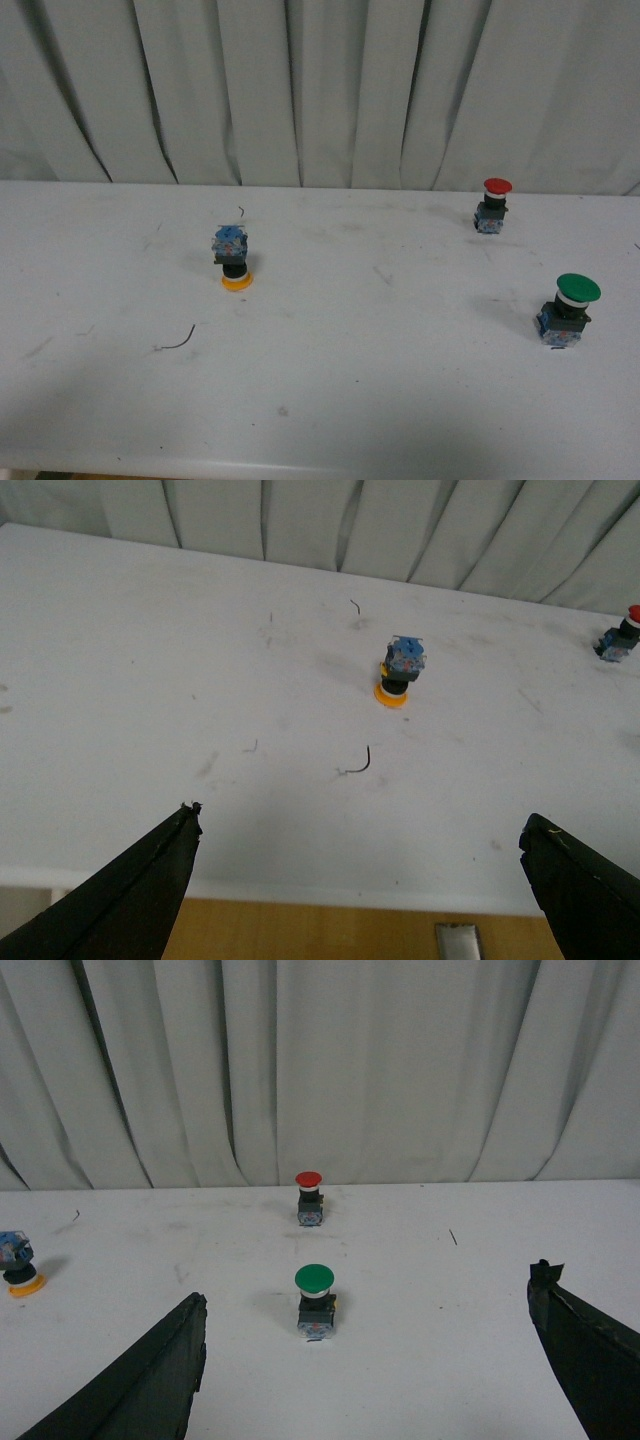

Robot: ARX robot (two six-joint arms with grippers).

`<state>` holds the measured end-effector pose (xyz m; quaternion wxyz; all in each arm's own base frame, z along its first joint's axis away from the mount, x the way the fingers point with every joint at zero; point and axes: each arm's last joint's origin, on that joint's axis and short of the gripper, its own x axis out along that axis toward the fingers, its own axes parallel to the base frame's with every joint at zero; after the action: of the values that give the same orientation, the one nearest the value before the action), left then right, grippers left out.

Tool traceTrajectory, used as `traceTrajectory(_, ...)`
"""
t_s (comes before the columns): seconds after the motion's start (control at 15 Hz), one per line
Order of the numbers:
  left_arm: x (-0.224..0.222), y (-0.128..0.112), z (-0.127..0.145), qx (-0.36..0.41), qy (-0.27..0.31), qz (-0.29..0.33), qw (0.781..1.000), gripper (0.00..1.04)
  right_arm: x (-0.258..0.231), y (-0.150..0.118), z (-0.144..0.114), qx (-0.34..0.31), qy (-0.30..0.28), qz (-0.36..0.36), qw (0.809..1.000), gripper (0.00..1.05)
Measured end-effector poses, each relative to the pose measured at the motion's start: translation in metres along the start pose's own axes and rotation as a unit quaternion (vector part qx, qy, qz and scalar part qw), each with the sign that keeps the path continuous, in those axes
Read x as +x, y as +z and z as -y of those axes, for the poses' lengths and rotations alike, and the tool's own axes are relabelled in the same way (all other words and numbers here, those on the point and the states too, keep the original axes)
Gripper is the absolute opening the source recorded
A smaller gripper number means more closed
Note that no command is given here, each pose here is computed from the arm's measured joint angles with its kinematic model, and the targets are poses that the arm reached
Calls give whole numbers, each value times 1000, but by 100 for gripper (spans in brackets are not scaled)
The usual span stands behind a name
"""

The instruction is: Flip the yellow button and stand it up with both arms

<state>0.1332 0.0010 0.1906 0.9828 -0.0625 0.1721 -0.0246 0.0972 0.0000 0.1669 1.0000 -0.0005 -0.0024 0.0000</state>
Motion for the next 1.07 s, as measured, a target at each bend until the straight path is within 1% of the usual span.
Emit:
traceTrajectory(0.13,34,15,3,6,13,3,1000,98,0,0,0,0,0,0,1000,98)
traceTrajectory(0.27,81,46,10,11,29,23,999,98,0,0,0,0,0,0,1000,98)
traceTrajectory(0.33,111,59,13,8,45,14,999,98,0,0,0,0,0,0,1000,98)
traceTrajectory(0.4,139,61,16,6,50,-17,999,98,0,0,0,0,0,0,1000,98)
traceTrajectory(0.47,178,56,22,13,61,-66,996,98,0,0,0,0,0,0,1000,98)
traceTrajectory(0.53,207,53,30,22,67,-98,993,98,0,0,0,0,0,0,1000,98)
traceTrajectory(0.67,240,62,45,28,71,-121,990,98,0,0,0,0,0,0,1000,98)
traceTrajectory(0.8,263,73,58,31,75,-136,987,98,0,0,0,0,0,0,1000,98)
traceTrajectory(0.93,279,72,71,37,72,-165,983,98,0,0,0,0,0,0,1000,98)
traceTrajectory(1.07,294,72,83,42,69,-181,980,98,0,0,0,0,0,0,1000,98)
